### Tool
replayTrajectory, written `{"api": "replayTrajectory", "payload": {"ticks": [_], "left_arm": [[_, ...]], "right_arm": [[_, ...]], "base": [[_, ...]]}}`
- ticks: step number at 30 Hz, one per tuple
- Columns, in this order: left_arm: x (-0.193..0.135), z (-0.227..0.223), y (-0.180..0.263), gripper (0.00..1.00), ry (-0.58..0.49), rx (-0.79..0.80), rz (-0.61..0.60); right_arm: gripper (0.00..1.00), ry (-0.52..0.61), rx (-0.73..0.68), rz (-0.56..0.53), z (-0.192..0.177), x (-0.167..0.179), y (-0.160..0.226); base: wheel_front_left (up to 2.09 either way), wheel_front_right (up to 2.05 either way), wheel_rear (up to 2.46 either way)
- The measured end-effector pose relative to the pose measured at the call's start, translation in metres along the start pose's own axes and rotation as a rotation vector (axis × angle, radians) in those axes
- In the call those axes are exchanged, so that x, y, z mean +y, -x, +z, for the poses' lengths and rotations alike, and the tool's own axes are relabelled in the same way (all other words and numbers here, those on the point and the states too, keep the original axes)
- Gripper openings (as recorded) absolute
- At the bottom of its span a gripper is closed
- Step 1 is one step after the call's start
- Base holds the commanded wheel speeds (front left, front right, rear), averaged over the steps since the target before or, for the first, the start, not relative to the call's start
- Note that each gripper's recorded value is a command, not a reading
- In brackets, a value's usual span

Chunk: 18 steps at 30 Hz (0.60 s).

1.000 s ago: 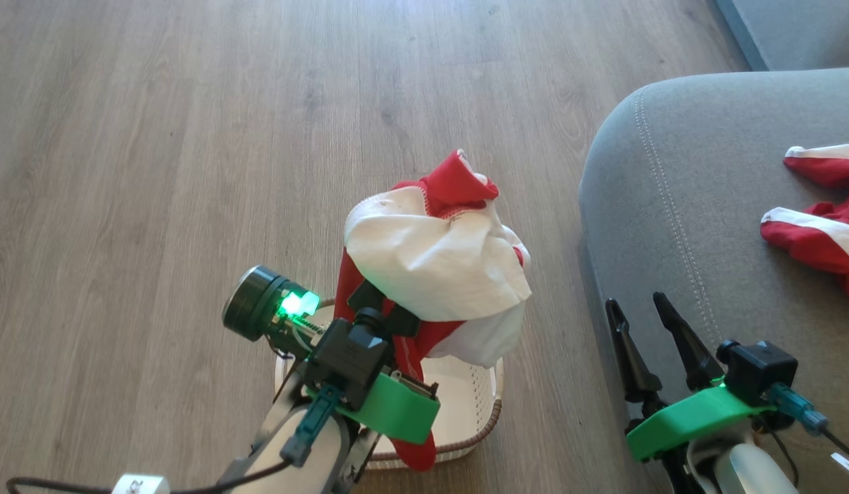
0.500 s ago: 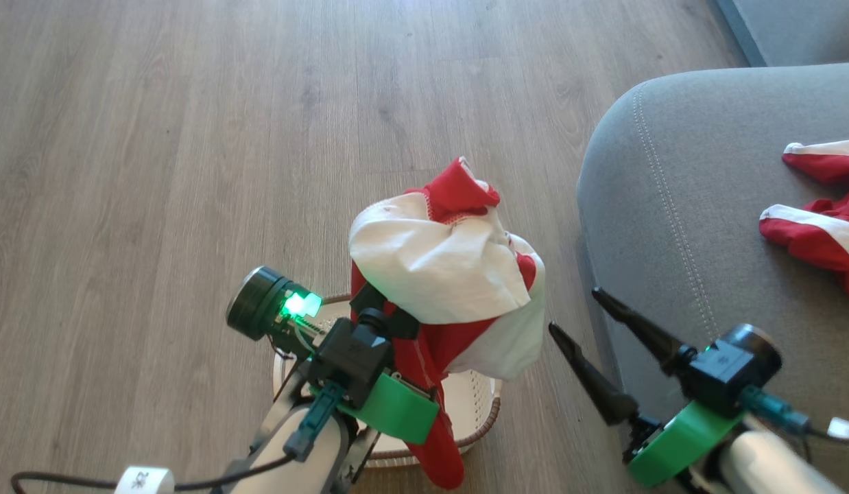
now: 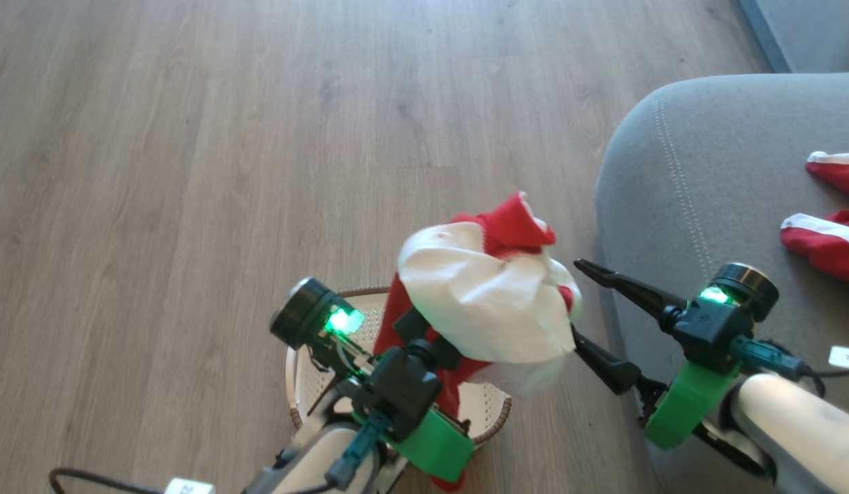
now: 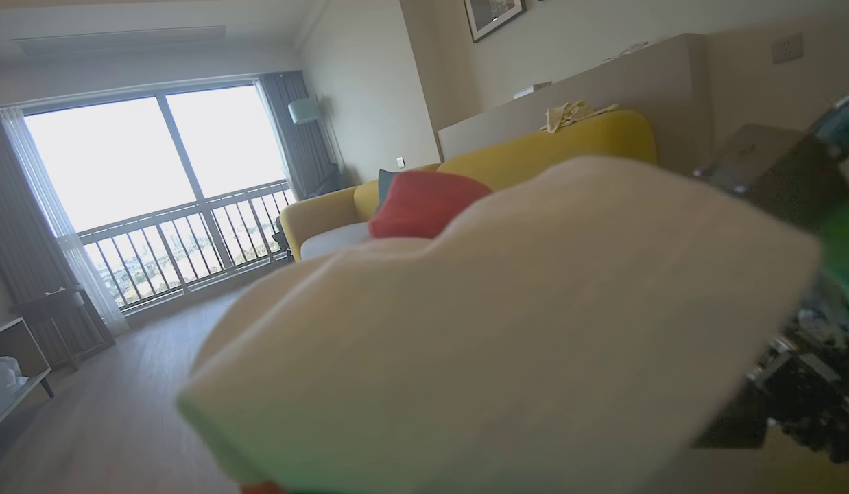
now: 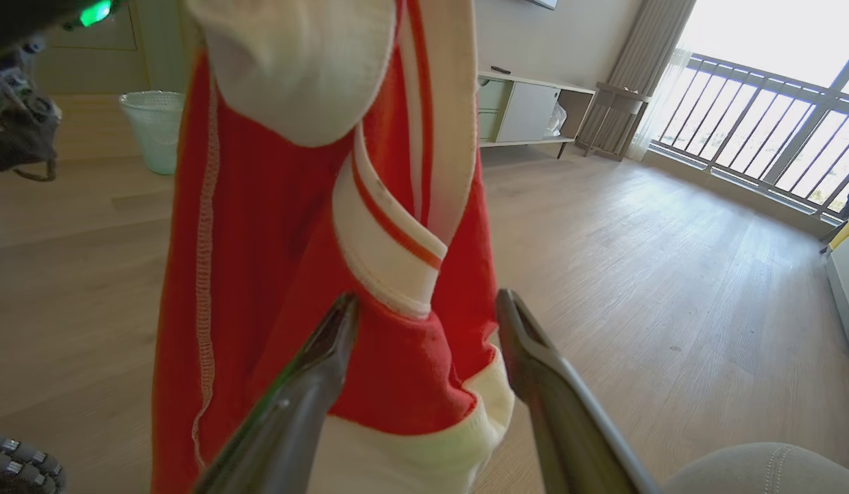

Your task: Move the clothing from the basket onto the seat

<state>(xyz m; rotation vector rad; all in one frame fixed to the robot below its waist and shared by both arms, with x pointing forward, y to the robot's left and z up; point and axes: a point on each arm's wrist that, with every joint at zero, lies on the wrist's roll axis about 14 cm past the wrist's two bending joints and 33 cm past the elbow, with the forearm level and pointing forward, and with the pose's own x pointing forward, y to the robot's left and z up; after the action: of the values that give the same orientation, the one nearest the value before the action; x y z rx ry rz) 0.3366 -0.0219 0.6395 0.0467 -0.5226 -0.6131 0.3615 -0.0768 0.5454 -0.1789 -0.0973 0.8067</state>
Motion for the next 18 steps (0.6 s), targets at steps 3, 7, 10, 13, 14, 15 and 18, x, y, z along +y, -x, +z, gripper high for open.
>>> {"api": "replayTrajectory", "payload": {"ticks": [3, 7, 10, 13, 14, 15, 18], "left_arm": [[-0.003, 0.003, 0.001, 0.00, -0.006, -0.006, -0.011], [-0.004, 0.008, 0.001, 0.00, -0.021, -0.021, -0.024], [-0.003, 0.013, -0.001, 0.00, -0.030, -0.038, -0.026], [-0.006, 0.014, -0.002, 0.00, -0.029, -0.043, -0.036], [-0.007, 0.014, -0.002, 0.00, -0.028, -0.043, -0.038], [-0.007, 0.013, -0.002, 0.00, -0.025, -0.042, -0.040], [-0.011, 0.013, -0.004, 0.00, -0.020, -0.044, -0.054]], "right_arm": [[1.00, 0.028, 0.043, 0.037, -0.010, 0.000, -0.005], [1.00, 0.017, 0.074, 0.082, -0.019, 0.010, -0.010], [1.00, -0.004, 0.100, 0.135, -0.027, 0.024, -0.013], [1.00, -0.028, 0.121, 0.186, -0.033, 0.038, -0.017], [1.00, -0.027, 0.127, 0.200, -0.035, 0.042, -0.018], [1.00, -0.027, 0.129, 0.212, -0.036, 0.046, -0.020], [1.00, -0.049, 0.108, 0.234, -0.032, 0.058, -0.030]], "base": [[0.00, 0.00, 0.00], [0.00, 0.00, 0.00], [0.00, 0.00, 0.00], [0.00, 0.00, 0.00], [0.00, 0.00, 0.00], [0.00, 0.00, 0.00], [0.00, 0.00, 0.00]]}}
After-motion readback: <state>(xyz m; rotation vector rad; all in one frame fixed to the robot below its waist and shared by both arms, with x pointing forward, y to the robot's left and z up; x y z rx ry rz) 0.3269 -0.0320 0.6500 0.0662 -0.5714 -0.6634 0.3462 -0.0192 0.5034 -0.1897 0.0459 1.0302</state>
